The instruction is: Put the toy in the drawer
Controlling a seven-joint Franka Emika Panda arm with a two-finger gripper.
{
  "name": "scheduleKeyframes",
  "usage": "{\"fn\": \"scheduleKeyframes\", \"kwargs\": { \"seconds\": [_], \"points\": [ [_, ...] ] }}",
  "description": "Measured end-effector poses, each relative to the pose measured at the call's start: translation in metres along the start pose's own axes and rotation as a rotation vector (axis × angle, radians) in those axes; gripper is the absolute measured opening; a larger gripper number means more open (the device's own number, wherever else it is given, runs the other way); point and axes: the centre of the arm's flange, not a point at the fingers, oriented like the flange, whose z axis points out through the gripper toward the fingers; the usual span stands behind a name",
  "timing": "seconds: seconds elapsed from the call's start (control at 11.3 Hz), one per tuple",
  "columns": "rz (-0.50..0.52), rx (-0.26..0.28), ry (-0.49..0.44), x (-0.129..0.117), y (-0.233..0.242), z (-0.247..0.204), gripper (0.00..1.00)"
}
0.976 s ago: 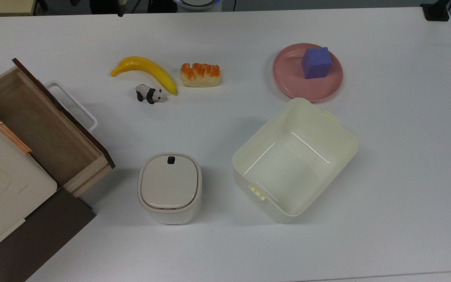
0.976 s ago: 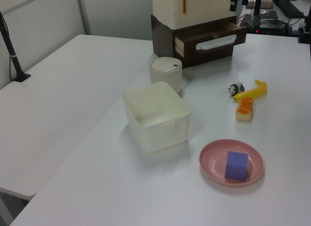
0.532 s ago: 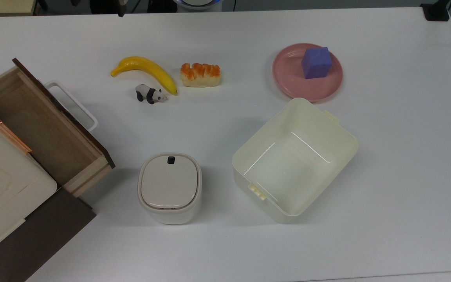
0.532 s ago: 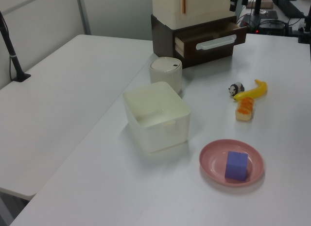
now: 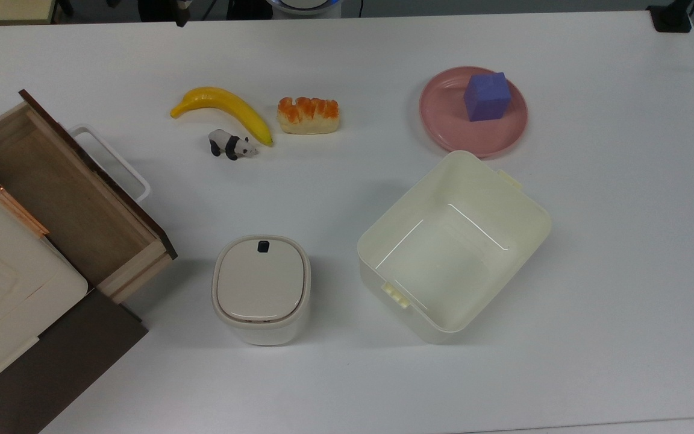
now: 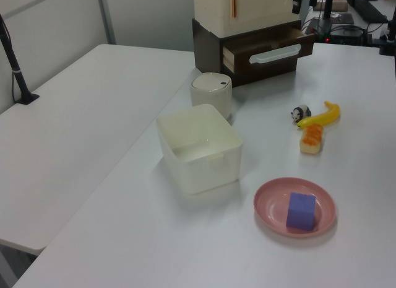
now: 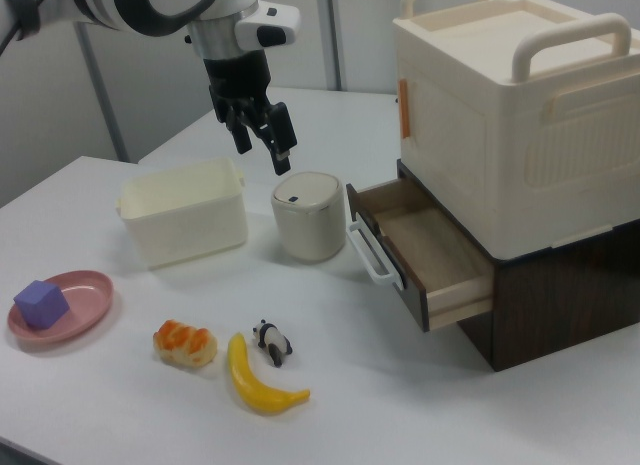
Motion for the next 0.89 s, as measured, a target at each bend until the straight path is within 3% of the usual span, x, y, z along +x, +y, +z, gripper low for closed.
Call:
{"fn": "scheduleKeyframes", "kwargs": {
  "seconds": [0.27,0.62,0.89],
  "points": [
    [-0.091,-0.013,-0.003,0.000,0.003,0.001,1.00],
    [-0.130,-0.032,-0.043,-0.004,0.003,0.011,0.99],
    [-0.232,-0.116,-0.134,-0.010,0.003,0.052,0.97]
  ]
}}
